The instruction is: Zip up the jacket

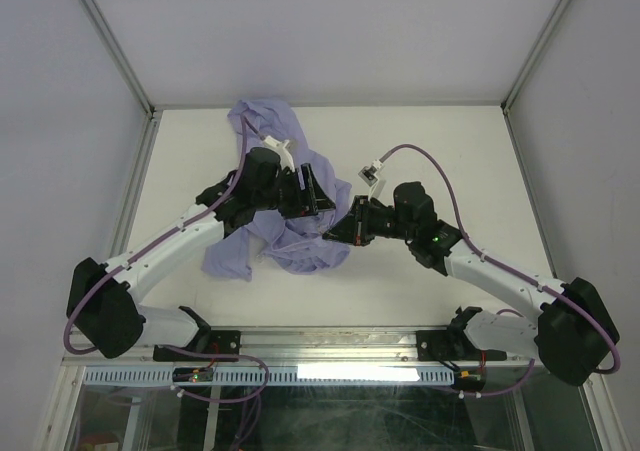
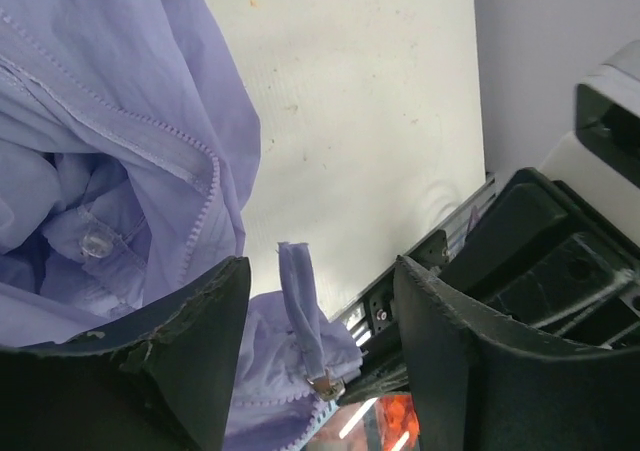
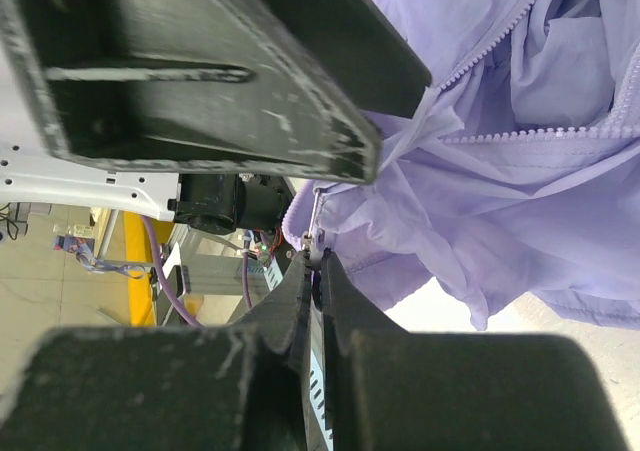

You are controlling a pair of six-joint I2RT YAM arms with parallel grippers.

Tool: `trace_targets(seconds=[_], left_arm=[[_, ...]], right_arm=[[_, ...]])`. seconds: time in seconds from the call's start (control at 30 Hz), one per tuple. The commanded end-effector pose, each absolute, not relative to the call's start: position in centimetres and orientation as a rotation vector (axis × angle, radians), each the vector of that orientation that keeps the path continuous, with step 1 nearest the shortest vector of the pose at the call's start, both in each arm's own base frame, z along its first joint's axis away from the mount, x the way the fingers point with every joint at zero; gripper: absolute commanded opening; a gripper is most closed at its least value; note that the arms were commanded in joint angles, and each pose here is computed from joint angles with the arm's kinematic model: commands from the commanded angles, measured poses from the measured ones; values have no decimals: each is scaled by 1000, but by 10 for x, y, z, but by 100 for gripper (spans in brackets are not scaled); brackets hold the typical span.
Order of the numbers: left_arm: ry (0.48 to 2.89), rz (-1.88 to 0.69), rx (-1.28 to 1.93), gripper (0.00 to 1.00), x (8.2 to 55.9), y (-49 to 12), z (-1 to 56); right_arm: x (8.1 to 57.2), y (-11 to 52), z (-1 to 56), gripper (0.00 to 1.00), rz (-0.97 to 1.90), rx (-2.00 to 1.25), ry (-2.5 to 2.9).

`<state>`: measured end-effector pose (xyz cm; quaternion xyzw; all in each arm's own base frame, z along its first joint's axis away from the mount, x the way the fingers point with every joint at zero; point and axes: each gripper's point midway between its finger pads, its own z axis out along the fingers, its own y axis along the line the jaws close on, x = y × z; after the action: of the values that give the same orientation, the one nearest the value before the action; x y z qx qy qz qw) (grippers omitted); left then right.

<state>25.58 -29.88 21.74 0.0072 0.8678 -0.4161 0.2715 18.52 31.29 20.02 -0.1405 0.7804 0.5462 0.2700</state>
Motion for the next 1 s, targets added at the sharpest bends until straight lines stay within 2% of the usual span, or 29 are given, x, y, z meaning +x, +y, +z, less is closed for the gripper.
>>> trace_targets(seconds=[0.0,0.37,0.47,0.6,0.97], left_arm=[[2301,-1175,79,59,261,-310,233],[2303,-1219,104,42,264,-320,230],[2291,-1224,101,28,265,-320,232],[2246,-1199,75,0,266,-313,238],[2134,-1102,-167,0,254,-253,243]], right_arm=[[187,316,219,0,1484,-426,2007],[186,315,216,0,1480,-427,2014],[186,315,216,0,1477,-426,2012],[187,312,214,0,1466,-409,2020],[186,300,220,0,1504,-304,1966]])
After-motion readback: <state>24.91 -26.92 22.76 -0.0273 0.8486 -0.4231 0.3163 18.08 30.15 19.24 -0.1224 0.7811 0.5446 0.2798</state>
